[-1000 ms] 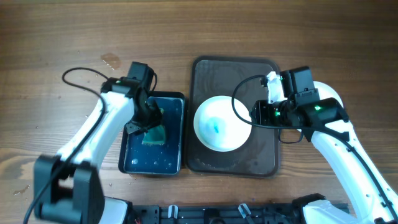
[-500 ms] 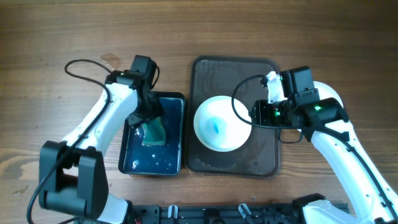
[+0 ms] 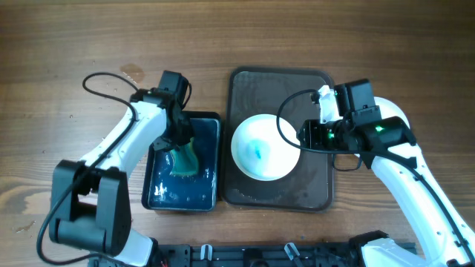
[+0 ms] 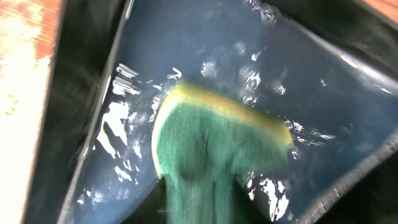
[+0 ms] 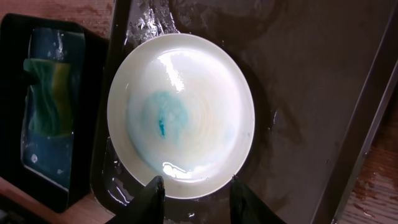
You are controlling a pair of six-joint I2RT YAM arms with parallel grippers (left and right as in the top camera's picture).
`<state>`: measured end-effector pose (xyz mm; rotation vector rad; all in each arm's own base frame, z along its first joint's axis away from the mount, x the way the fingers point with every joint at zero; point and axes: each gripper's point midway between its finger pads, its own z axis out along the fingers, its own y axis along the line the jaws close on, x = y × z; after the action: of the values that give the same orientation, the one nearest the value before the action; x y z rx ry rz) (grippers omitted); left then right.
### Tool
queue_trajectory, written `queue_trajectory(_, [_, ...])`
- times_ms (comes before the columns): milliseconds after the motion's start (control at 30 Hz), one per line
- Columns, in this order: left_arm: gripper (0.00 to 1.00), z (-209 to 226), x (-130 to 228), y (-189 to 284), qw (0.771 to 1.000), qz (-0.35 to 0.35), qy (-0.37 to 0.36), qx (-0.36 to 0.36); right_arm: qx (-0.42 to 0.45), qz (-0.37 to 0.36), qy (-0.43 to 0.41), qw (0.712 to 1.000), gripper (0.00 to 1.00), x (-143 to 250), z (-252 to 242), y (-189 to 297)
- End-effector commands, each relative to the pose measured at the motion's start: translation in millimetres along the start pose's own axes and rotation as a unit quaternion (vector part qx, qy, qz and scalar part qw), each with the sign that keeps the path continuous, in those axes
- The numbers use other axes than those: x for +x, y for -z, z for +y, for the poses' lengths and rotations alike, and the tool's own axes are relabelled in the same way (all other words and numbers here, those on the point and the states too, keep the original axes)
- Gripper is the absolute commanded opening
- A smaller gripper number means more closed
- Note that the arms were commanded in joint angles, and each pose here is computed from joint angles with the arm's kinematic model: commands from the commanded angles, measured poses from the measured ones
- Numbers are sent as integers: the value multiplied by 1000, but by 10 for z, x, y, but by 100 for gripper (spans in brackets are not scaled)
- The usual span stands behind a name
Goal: Clean dirty plates on tray and stack at the side
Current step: 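Grasp the green sponge in the water tray with the left gripper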
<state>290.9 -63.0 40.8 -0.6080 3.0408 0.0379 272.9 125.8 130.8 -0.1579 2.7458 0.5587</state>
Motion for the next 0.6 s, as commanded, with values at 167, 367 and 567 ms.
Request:
queue_trajectory(167, [40, -15, 259, 55, 999, 28, -11, 20, 21, -10, -3, 1000, 38, -47, -65, 39])
queue_trajectory(367, [4, 38, 419, -459, 999, 26, -5, 23, 42, -5, -50, 998, 38, 18, -169, -24])
queue_trajectory(567, [4, 9, 239, -24, 999, 9, -19, 33, 60, -2, -95, 994, 38, -22, -301, -127])
